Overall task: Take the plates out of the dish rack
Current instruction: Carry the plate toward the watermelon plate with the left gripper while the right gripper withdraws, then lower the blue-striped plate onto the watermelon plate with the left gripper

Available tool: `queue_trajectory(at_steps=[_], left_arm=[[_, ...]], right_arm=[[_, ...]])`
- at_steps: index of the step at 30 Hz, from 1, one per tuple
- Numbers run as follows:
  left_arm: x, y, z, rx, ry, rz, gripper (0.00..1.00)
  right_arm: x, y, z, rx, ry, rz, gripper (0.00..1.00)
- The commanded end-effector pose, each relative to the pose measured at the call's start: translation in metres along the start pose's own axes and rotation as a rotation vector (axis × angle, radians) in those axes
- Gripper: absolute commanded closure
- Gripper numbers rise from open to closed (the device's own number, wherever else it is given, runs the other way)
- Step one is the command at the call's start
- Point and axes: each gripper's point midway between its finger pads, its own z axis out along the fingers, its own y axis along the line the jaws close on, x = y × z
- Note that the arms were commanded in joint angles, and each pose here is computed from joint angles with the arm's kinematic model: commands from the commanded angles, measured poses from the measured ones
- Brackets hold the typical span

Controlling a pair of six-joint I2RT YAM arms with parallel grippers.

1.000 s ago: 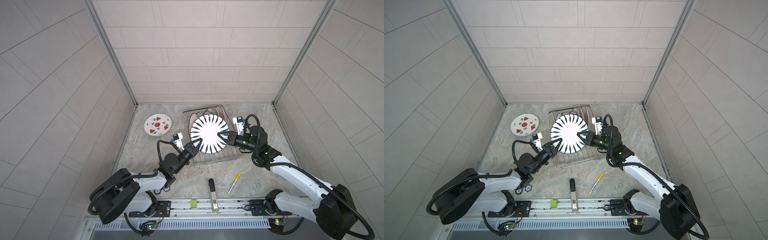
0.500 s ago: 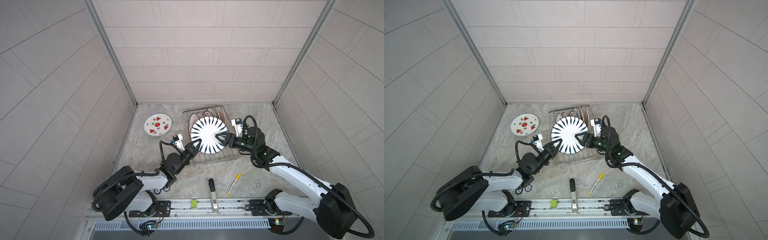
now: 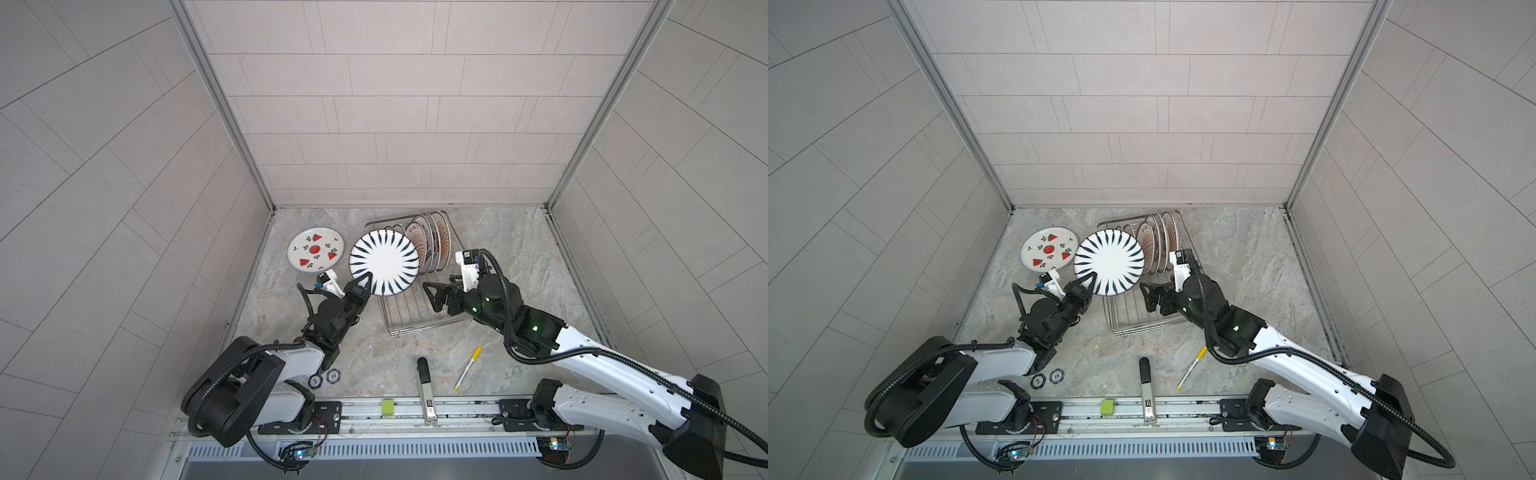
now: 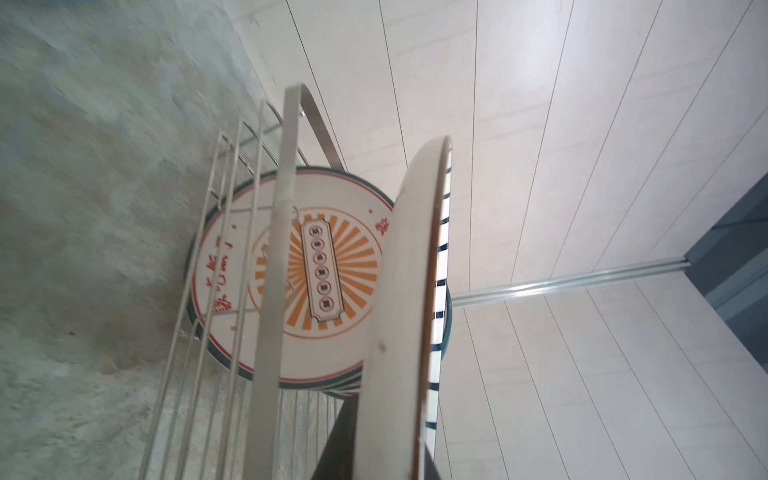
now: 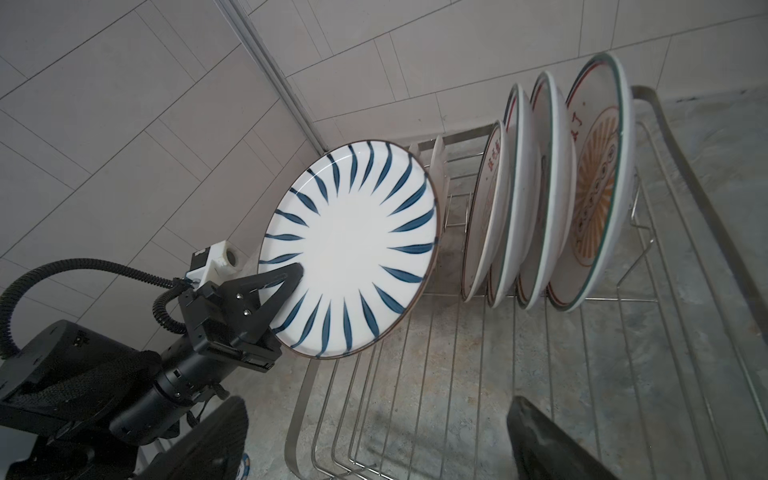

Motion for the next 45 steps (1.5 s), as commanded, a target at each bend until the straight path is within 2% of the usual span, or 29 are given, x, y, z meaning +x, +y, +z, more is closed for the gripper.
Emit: queue_trajectory(at_steps=[1,15,20,24,27,33,35,45], left_arm=[[-0.025,-0.047,-0.007,0.178,-0.066,-0.054,1.0],[-0.094,-0.021,-0.021,0.133,-0.218,-0.115,1.0],[-0.127,-0.008,-0.024,0.065,-0.296,-0.11,1.0],[-0.152,0.003,-0.032,0.026,-0.394,-0.094,1.0],[-0.17,0.017,-0.031,-0.072,-0.462,-0.047,1.0],[-0.189,0.034,-0.027,-0.158,-0.519,-0.025,1.0],[-0.198,0.029,-0.02,-0.154,-0.534,-0.015,1.0],[-0.233,0.063,0.005,-0.271,-0.594,0.004,1.0]], right_arm=[[-0.014,-0.011,-0.001,0.121,-0.049,-0.114,0.01],[0.005,0.07,0.056,-0.004,0.073,-0.342,0.03],[0.013,0.087,0.08,-0.025,0.12,-0.38,0.04],[0.025,0.114,0.099,-0.142,0.157,-0.385,0.04],[0.029,0.129,0.115,-0.185,0.182,-0.388,0.04],[0.033,0.142,0.15,-0.17,0.224,-0.43,0.04],[0.037,0.145,0.161,-0.167,0.247,-0.458,0.04],[0.052,0.153,0.206,-0.127,0.337,-0.525,0.07]])
